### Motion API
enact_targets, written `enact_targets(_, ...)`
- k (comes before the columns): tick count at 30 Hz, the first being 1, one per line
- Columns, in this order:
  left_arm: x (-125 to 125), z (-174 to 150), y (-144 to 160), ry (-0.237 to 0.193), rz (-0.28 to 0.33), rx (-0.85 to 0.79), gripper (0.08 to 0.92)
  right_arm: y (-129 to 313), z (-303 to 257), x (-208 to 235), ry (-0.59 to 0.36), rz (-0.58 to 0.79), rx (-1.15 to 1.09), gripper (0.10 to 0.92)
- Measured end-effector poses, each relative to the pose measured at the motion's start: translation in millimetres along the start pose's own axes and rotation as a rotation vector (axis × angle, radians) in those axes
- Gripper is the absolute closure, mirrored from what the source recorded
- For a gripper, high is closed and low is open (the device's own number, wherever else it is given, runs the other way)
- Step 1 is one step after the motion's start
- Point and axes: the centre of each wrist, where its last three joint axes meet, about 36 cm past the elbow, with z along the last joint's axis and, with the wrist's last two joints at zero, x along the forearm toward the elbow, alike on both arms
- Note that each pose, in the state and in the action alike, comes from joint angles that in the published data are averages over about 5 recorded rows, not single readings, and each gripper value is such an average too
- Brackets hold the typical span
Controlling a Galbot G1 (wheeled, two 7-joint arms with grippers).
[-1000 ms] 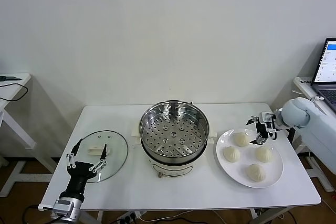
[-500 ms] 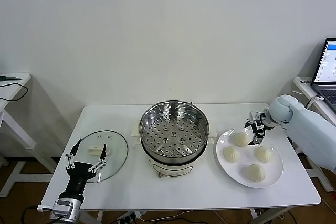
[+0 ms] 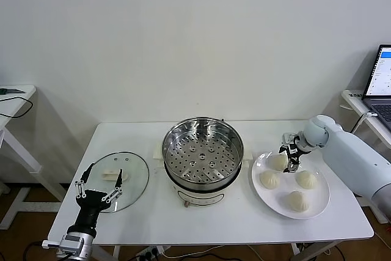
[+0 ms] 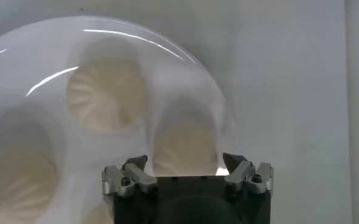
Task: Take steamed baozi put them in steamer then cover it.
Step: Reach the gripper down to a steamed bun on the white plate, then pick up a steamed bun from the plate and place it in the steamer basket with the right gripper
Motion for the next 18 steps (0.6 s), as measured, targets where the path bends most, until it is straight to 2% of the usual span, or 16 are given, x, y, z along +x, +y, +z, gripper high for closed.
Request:
enact_targets(8,0,0,-1,-0.002,0.001,0.001,0.177,0,-1,-2,-0.001,0.006,0.006,0.371)
enact_targets(18,2,-1,0,-0.002,0.0,-0.001,0.177,-1,0,20,-0.014,0.017,0.049,0.378)
